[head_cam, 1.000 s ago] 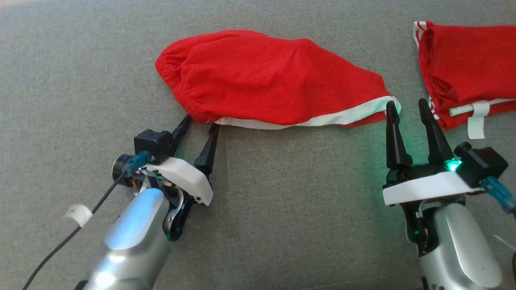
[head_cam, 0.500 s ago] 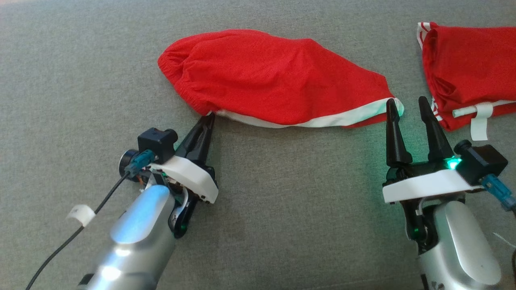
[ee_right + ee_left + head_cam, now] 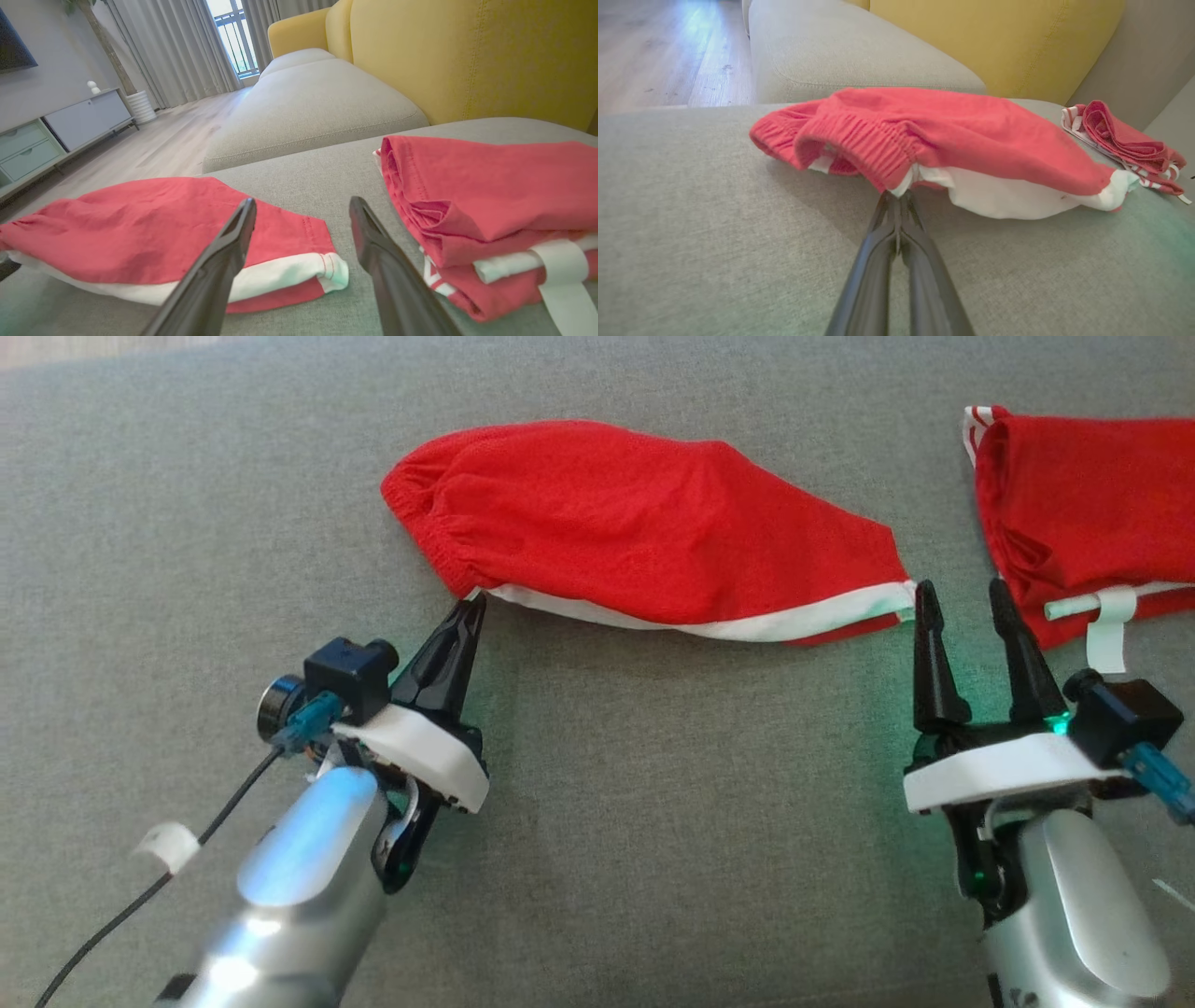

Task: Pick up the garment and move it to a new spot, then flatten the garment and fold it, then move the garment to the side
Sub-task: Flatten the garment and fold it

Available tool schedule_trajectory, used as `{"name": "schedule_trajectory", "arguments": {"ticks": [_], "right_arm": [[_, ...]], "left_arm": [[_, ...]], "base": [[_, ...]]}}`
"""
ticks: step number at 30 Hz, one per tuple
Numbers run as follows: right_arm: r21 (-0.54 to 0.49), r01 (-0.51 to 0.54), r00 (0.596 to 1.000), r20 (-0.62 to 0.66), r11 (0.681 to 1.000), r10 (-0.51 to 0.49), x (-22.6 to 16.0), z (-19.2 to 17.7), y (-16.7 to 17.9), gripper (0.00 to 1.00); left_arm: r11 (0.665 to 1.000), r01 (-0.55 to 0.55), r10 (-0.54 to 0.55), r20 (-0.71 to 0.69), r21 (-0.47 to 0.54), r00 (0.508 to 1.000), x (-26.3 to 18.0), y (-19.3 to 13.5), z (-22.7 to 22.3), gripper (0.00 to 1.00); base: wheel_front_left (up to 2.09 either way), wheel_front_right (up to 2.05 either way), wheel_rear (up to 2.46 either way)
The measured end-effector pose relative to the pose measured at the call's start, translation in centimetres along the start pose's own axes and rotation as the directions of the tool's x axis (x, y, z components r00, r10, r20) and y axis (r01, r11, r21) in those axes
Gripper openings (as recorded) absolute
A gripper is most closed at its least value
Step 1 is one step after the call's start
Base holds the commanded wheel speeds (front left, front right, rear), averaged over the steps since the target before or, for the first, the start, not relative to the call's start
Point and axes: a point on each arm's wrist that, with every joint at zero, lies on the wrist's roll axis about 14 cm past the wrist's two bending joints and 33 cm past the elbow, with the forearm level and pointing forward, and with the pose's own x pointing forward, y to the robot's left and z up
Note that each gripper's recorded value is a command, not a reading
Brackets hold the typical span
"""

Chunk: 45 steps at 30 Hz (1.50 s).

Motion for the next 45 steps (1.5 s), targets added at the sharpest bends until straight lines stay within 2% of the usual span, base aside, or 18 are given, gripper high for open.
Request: {"name": "schedule_trajectory", "arguments": {"ticks": [6,15,23,33,34,35,36,45], "right_arm": [[-0.019,0.036,0.997,-0.070,0.999,-0.038,-0.5,-1.2,-1.2,1.00],[-0.025,0.031,0.972,-0.231,0.999,-0.036,-0.5,-5.1,-1.0,1.00],[0.008,0.022,0.967,-0.253,1.000,-0.020,1.5,-5.5,-0.3,1.00],[0.009,0.025,0.953,-0.304,1.000,-0.021,1.3,-7.1,-0.3,1.00],[0.011,0.022,0.954,-0.300,1.000,-0.018,1.3,-7.1,-0.2,0.93],[0.013,0.017,0.954,-0.300,1.000,-0.012,1.3,-7.1,0.0,0.49],[0.015,0.014,0.955,-0.296,1.000,-0.009,1.3,-7.1,0.1,0.00],[-0.008,-0.019,0.971,-0.238,1.000,0.017,1.9,-5.8,0.9,0.00]], "left_arm": [[0.999,-0.007,0.006,0.030,0.038,1.000,-1.7,0.1,0.6,0.00],[0.997,-0.022,0.019,0.034,0.071,0.999,-3.5,0.2,1.1,0.00],[0.997,-0.029,0.027,0.035,0.075,0.999,-3.9,0.2,1.4,0.00],[0.997,-0.032,0.031,0.014,0.076,0.999,-4.4,0.1,0.7,0.00],[0.997,-0.030,0.029,0.013,0.078,0.999,-4.4,0.1,0.6,0.00],[0.996,-0.029,0.029,0.013,0.079,1.000,-4.3,0.1,0.7,0.00],[0.996,-0.029,0.028,0.012,0.079,1.000,-4.3,0.1,0.7,0.00],[0.995,-0.030,0.030,0.003,0.096,1.000,-4.2,0.2,0.7,0.00]], "base": [[0.00,0.00,0.00],[0.00,0.00,0.00],[0.00,0.00,0.00],[0.00,0.00,0.00],[0.00,0.00,0.00],[0.00,0.00,0.00],[0.00,0.00,0.00],[0.00,0.00,0.00]]}}
